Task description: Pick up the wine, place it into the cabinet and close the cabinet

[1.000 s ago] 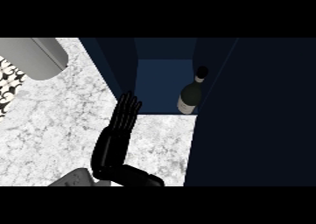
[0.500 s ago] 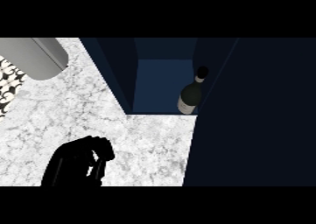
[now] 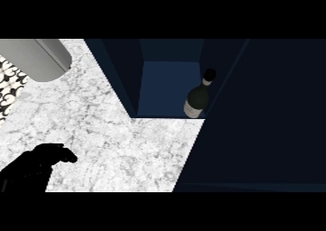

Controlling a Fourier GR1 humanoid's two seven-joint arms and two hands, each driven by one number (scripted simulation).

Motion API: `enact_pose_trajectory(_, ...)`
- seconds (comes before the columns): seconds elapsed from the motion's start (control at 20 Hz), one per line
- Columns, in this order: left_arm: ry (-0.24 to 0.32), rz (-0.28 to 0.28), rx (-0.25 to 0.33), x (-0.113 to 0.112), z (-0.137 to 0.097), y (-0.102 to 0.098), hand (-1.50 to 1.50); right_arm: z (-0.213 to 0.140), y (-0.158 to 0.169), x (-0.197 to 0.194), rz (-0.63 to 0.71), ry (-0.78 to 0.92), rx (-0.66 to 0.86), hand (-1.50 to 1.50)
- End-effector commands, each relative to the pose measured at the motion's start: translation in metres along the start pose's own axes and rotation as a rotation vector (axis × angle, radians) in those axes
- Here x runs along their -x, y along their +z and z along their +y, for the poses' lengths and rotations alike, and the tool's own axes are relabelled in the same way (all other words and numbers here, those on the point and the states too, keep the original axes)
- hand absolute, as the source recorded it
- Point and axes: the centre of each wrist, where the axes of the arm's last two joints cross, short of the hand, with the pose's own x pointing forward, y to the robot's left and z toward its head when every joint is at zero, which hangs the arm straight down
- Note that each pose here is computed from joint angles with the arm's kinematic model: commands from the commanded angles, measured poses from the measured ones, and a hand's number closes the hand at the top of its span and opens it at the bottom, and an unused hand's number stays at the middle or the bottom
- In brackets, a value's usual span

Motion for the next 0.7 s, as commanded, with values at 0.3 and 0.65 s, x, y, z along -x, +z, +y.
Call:
enact_pose_trajectory(0.3, 0.002, -0.034, -0.097, -0.036, 0.054, 0.029, -1.50, 0.065, -0.030, -0.007, 0.030, 0.023, -0.139, 1.50)
enact_pose_trajectory(0.65, -0.013, -0.040, -0.124, -0.051, 0.089, 0.047, -1.50, 0.080, -0.054, -0.007, -0.026, 0.049, -0.054, 1.50)
